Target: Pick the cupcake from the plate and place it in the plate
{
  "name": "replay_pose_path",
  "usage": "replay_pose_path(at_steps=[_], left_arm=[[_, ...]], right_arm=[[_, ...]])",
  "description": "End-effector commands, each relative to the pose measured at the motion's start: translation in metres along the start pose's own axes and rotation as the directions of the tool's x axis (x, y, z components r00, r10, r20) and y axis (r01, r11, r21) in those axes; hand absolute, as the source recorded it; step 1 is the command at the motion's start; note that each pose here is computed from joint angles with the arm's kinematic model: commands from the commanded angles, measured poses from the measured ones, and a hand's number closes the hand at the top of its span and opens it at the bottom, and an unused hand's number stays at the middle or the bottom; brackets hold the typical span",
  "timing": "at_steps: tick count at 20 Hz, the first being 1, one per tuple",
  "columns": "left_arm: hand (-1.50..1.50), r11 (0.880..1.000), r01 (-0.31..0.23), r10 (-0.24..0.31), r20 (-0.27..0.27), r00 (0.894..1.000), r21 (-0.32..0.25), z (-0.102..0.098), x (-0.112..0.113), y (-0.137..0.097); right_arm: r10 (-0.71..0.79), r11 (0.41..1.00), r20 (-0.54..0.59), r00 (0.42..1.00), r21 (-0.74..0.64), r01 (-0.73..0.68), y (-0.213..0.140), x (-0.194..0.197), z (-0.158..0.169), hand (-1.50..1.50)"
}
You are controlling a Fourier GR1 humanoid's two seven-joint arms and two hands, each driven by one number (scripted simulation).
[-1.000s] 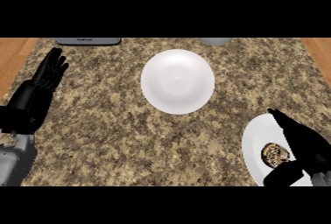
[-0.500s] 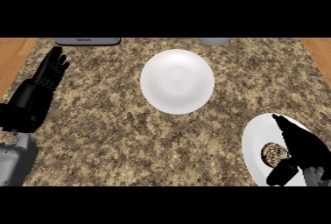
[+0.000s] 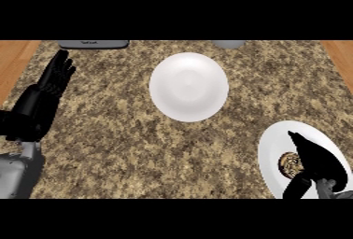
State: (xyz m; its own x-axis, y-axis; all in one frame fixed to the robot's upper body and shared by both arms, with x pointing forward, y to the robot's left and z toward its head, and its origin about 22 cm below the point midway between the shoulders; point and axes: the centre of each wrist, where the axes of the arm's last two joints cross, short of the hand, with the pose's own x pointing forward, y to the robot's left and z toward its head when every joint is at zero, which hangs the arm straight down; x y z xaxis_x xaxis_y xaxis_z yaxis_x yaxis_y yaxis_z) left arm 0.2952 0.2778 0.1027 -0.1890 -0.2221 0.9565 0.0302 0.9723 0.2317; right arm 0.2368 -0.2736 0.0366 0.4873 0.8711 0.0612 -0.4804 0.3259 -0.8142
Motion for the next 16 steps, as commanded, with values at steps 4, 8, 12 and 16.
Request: replay_pose_path(at_steps=[4, 8, 12, 16], left_arm=[[0.00, 1.000, -0.005, 0.005, -0.015, 1.000, 0.001, -0.001, 0.004, -0.010], [0.00, 1.000, 0.017, -0.017, 0.003, 1.000, 0.007, 0.005, 0.017, 0.005], [0.00, 1.000, 0.005, -0.005, -0.005, 1.000, -0.011, -0.001, 0.001, -0.005], [0.00, 1.000, 0.007, -0.007, -0.012, 1.000, 0.004, 0.013, -0.003, 0.011]], right_arm=[[0.021, 0.999, -0.053, 0.998, 0.037, -0.019, 0.033, -0.003, -0.021, -1.50], [0.079, 0.997, -0.080, 0.994, 0.023, -0.077, 0.040, -0.007, -0.021, -1.50], [0.021, 0.985, 0.066, 0.998, -0.170, -0.009, 0.020, 0.002, -0.034, 1.50], [-0.128, 0.968, -0.170, 0.977, -0.237, 0.086, 0.069, 0.001, -0.006, 1.50]])
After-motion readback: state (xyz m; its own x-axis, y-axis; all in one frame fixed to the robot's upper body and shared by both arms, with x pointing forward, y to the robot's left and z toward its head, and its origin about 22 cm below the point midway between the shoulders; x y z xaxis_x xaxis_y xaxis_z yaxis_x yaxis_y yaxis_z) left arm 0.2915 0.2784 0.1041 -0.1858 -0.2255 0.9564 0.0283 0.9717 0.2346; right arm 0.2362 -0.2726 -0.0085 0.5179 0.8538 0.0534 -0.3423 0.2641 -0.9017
